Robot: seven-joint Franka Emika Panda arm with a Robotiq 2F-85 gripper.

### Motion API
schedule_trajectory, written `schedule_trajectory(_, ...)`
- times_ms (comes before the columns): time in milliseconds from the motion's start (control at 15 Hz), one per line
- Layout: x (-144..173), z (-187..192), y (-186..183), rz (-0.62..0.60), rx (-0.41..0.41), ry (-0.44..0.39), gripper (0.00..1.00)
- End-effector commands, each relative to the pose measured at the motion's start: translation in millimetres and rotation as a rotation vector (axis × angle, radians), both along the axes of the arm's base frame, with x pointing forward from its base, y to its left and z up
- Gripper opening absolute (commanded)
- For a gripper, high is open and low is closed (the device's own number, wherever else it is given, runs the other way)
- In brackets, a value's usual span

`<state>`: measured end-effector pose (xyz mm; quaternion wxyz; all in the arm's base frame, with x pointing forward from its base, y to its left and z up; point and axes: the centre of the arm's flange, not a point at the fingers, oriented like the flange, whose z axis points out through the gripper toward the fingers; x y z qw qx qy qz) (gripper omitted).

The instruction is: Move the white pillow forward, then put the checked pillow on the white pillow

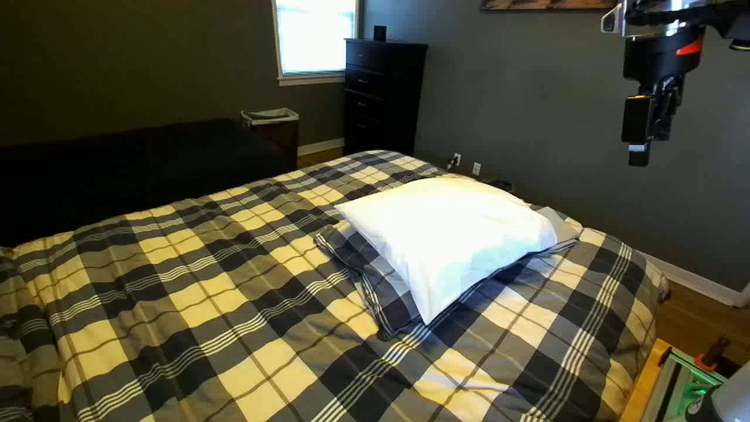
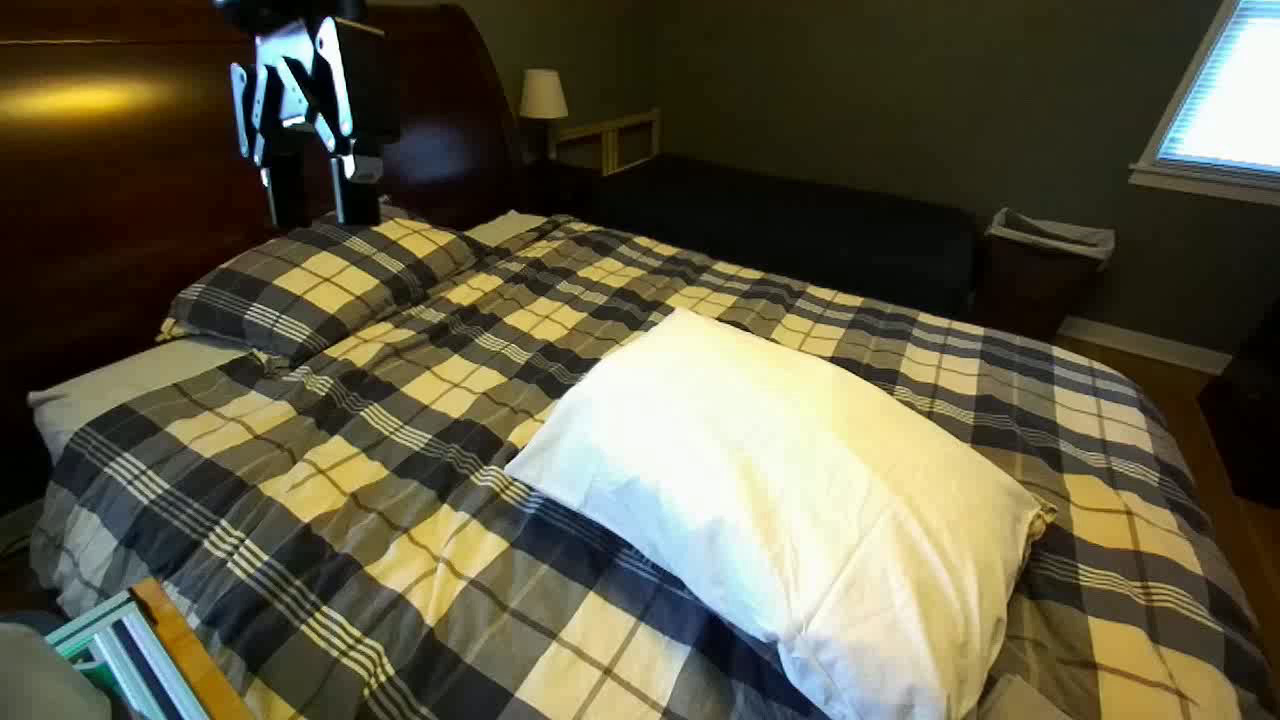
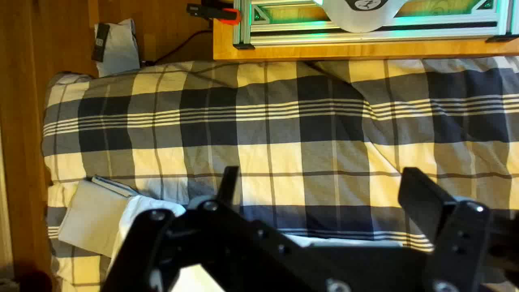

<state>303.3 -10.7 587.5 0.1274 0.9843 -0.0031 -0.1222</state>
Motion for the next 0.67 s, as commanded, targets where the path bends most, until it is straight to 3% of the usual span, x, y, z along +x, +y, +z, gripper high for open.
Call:
schedule_trajectory(0,0,0,0,0.0,0.0,0.0,1.0)
schedule_trajectory(200,17,-2,-5,0.002,-0.014,-0.02,1.0)
schedule_trajectory(400,56,-23,-3,0.108,0.022,-0.04,1.0)
schedule_trajectory(600,103,-56,11,0.177,0.02,-0.143,1.0)
